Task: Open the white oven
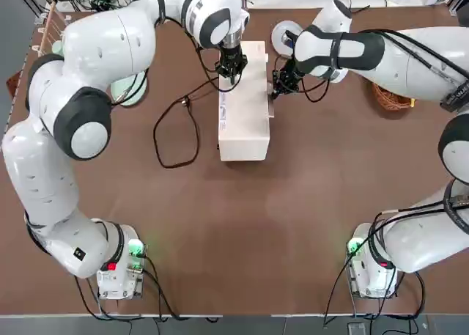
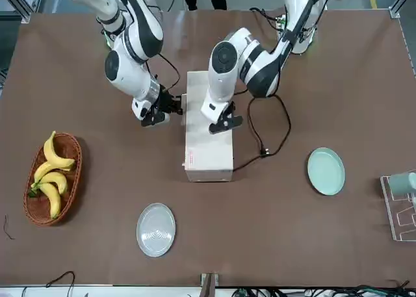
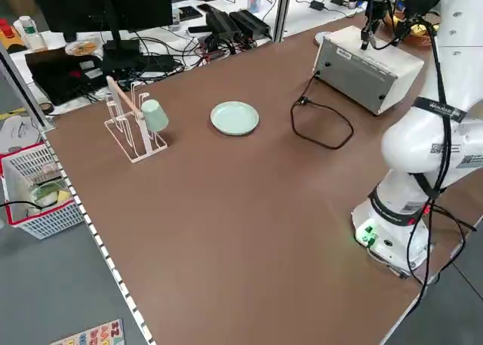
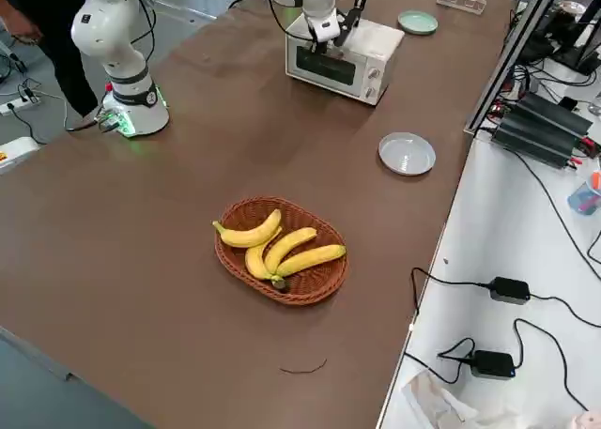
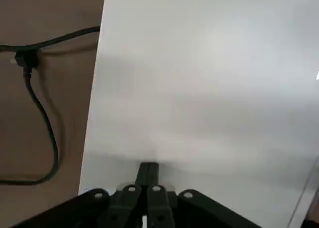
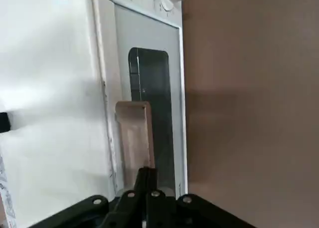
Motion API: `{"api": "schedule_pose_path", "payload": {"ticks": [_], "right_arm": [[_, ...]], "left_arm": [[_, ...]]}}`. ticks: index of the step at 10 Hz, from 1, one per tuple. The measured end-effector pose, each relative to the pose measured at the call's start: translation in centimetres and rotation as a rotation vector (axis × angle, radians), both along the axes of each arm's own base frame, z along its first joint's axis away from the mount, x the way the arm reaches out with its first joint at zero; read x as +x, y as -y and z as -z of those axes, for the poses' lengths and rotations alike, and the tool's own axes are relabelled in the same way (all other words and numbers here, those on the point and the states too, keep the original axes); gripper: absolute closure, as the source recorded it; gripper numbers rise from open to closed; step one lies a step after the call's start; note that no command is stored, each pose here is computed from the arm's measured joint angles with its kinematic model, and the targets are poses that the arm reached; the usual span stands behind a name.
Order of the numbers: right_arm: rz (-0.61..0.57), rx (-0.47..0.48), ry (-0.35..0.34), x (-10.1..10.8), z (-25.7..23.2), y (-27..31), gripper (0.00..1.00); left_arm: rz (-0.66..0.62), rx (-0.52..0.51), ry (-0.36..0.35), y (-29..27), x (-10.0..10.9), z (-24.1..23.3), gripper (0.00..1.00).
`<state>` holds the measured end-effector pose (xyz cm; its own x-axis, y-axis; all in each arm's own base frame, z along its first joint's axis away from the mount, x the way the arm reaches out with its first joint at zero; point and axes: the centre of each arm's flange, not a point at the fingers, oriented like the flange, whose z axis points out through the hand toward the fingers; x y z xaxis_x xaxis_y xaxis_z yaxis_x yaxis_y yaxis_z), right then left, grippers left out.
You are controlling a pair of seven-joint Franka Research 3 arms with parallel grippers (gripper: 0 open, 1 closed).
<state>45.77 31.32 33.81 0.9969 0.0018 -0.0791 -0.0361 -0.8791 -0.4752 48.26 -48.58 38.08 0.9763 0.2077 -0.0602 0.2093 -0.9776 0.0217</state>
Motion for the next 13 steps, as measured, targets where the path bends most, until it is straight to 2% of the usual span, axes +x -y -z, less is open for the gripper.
{"api": "schedule_pose_path", "payload": {"ticks": [8, 11, 13], "right_arm": [[-0.029, -0.017, 0.018, 0.0, 1.1, 2.7, 0.97], [-0.074, -0.06, 0.022, 0.6, 5.1, 8.4, 0.97], [-0.092, -0.121, 0.026, 2.0, 8.4, 12.3, 0.97]], "left_arm": [[-0.001, -0.001, 0.001, 0.0, 0.0, 0.0, 0.99], [-0.001, -0.001, 0.001, 0.0, 0.0, 0.0, 0.99], [-0.001, -0.001, 0.001, 0.0, 0.0, 0.0, 0.99]]}}
